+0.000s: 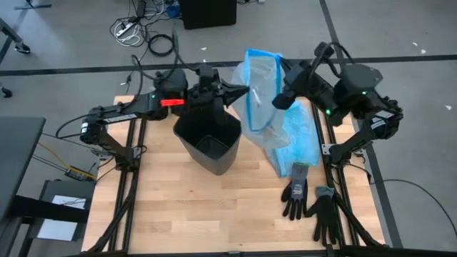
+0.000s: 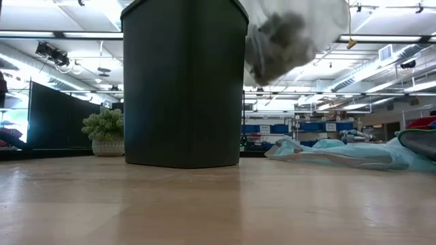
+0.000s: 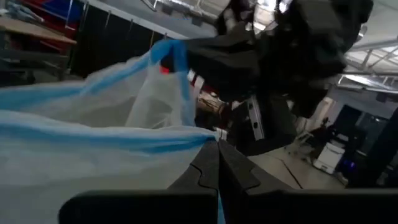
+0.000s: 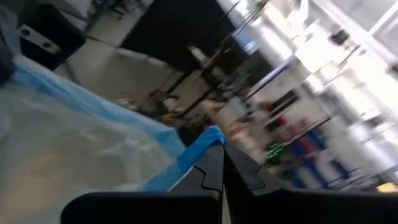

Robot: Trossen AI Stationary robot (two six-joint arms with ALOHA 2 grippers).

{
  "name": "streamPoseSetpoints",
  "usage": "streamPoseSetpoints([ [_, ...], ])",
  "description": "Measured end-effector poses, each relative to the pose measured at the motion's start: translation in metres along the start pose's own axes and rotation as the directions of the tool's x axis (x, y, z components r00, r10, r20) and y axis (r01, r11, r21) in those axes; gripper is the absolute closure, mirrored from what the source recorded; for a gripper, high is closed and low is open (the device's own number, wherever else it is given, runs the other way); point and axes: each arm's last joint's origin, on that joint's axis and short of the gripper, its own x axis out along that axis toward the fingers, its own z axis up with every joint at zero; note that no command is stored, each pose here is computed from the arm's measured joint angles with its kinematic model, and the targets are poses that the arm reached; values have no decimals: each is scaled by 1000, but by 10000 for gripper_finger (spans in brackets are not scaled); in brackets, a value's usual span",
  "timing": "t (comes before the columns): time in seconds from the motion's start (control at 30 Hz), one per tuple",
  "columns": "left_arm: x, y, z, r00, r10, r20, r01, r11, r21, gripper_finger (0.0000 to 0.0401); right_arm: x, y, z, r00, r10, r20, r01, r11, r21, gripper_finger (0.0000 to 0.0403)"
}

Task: Place trash/remove bag and relplace
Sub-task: Remove the trash bag from the bin

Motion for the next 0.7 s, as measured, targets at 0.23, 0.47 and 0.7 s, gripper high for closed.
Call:
streamPoseSetpoints([
  [0.23,10,8,-10,999,18,-29,-18,1000,-1,397,-2,-15,-37,957,288,26,-282,906,315,403],
  [0.47,31,29,-39,985,101,-143,-110,992,-55,398,9,-7,-64,860,498,-111,-420,815,400,403],
  [0.7,64,46,-81,972,32,-235,-68,987,-146,398,27,16,-80,767,615,-184,-503,754,423,403],
])
